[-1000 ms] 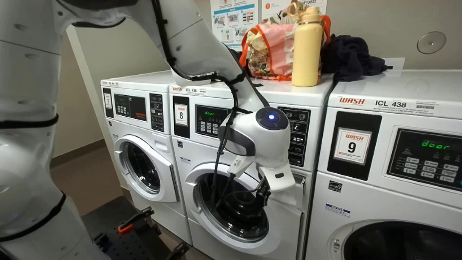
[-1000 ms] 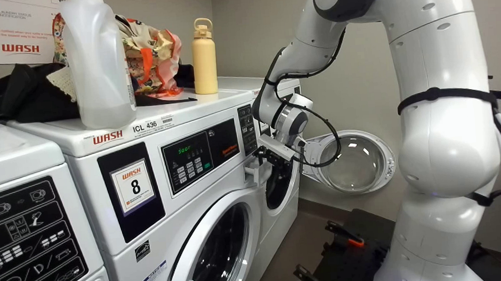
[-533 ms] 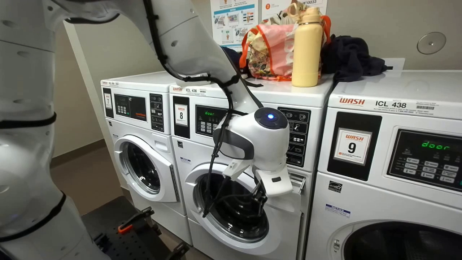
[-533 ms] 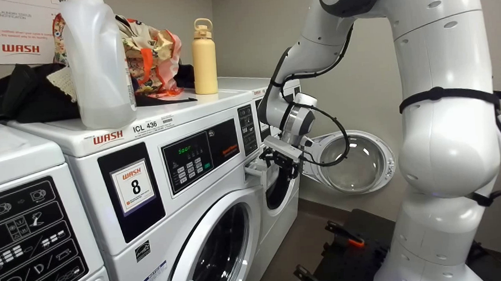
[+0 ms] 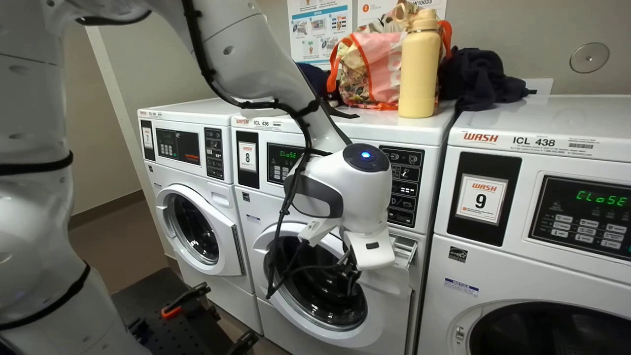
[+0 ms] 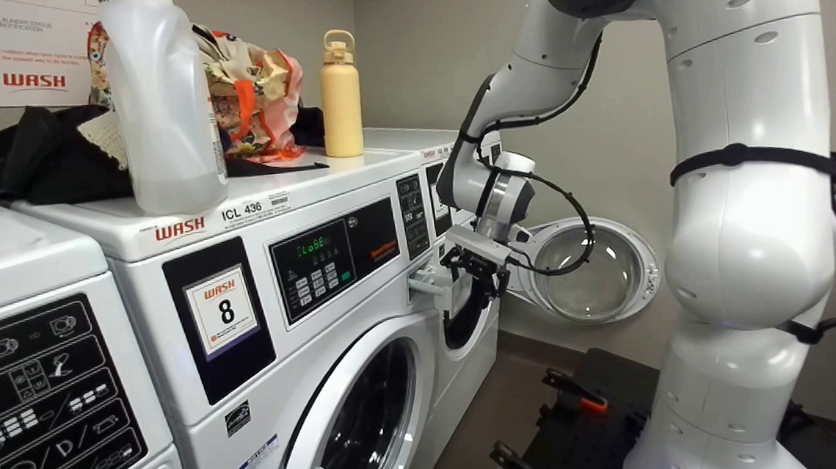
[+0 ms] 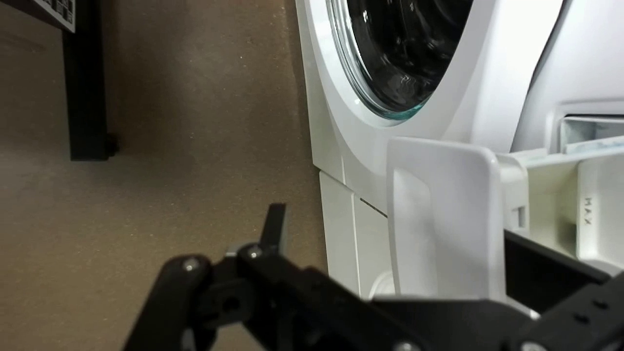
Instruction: Open the detergent tray on the second washing machine
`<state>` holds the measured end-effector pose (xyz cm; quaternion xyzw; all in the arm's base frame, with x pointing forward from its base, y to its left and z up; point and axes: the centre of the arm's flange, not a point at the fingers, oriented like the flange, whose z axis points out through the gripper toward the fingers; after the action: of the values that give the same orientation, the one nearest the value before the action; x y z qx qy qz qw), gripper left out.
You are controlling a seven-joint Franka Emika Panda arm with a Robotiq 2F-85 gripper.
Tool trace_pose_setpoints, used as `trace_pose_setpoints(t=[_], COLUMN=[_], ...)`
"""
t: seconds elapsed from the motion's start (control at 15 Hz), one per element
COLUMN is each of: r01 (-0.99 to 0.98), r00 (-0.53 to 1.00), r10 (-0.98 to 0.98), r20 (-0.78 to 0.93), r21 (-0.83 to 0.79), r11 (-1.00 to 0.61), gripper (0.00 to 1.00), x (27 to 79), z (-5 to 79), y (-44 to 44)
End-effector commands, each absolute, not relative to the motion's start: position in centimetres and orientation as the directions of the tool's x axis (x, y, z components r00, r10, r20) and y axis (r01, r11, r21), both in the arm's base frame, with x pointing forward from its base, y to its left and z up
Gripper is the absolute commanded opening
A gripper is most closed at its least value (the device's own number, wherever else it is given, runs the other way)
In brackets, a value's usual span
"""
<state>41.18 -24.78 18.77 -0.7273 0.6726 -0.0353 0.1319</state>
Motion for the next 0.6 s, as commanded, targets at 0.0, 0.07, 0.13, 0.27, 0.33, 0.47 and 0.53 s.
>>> trace_pose_setpoints(t=[0.0,0.07,0.13,0.27,0.33,0.47,0.53], r01=[-0.983,-0.984,-0.984,-0.985,-0.986,-0.991,-0.993], r00=[0.062,0.059,0.058,0.067,0.069,0.066,0.067], r10=[-0.984,-0.983,-0.983,-0.982,-0.98,-0.976,-0.974], r20=[-0.165,-0.171,-0.174,-0.179,-0.184,-0.208,-0.217], r21=[-0.182,-0.178,-0.173,-0.172,-0.164,-0.125,-0.105], r11=[-0.031,-0.028,-0.028,-0.035,-0.038,-0.041,-0.045], gripper=[1.0,1.0,1.0,1.0,1.0,1.0,1.0], x=[37.7,37.4,37.2,36.8,36.5,34.9,34.1], z=[18.4,18.5,18.6,19.0,19.1,18.5,18.2], y=[-24.1,-24.0,-23.9,-23.8,-23.8,-23.8,-23.7])
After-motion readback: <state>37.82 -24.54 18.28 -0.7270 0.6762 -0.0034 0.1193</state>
